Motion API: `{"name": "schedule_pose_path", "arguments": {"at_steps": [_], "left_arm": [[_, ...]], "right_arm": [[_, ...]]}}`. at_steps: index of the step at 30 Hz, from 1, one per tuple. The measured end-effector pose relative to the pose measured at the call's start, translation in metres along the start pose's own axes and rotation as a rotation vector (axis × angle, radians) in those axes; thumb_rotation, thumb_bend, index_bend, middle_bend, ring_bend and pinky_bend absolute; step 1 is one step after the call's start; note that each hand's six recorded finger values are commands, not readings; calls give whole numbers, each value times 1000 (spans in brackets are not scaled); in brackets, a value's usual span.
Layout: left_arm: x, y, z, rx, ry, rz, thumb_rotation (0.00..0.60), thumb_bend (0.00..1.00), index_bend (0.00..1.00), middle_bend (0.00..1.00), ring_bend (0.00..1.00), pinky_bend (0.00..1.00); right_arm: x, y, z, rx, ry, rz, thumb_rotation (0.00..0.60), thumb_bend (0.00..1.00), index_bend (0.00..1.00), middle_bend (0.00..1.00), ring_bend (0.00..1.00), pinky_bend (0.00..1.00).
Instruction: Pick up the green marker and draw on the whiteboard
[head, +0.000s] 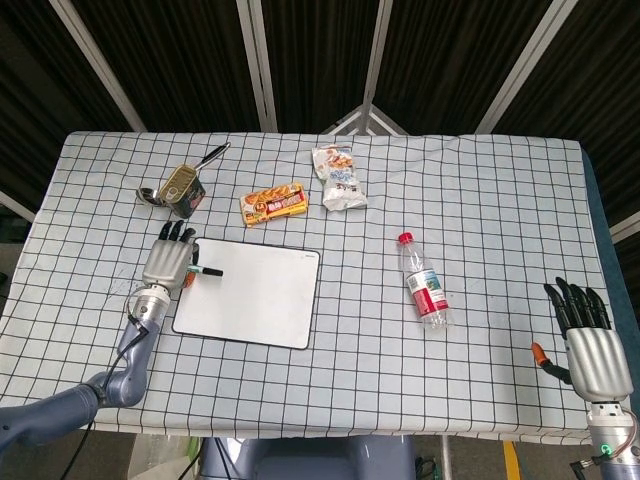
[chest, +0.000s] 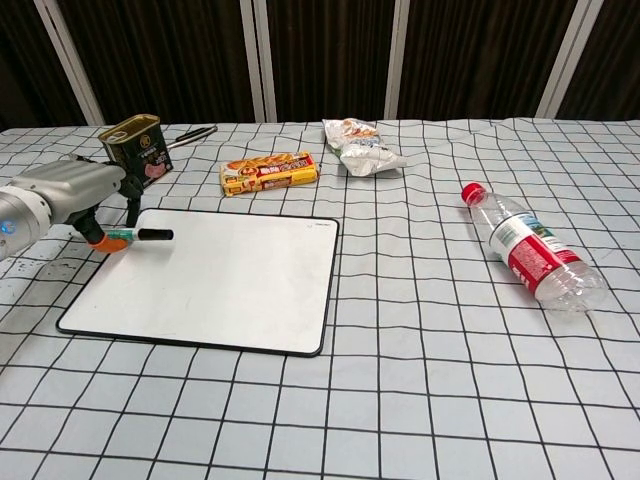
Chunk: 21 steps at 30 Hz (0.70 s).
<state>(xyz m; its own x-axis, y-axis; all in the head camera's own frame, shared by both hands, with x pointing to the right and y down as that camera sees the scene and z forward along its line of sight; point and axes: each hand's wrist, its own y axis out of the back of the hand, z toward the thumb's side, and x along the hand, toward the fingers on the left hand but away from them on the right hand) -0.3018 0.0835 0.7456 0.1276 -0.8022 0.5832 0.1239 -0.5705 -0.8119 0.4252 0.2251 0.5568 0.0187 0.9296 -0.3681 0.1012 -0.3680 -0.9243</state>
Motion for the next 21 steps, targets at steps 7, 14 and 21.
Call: {"name": "schedule_pose_path", "arguments": {"at_steps": [7, 14, 21], "left_arm": [[-9, 20, 10, -174, -47, 50, 600, 491, 710, 169, 23, 63], [-18, 36, 31, -435, -119, 62, 600, 490, 711, 169, 23, 63], [-22, 39, 60, -664, -200, 50, 600, 490, 720, 169, 23, 63]], "right_arm": [[0, 0, 1, 0, -2, -1, 600, 312, 0, 0, 0, 0], [0, 0, 0, -2, -5, -1, 600, 313, 0, 0, 0, 0], [-1, 0, -1, -6, -7, 0, 600, 312, 0, 0, 0, 0]]}}
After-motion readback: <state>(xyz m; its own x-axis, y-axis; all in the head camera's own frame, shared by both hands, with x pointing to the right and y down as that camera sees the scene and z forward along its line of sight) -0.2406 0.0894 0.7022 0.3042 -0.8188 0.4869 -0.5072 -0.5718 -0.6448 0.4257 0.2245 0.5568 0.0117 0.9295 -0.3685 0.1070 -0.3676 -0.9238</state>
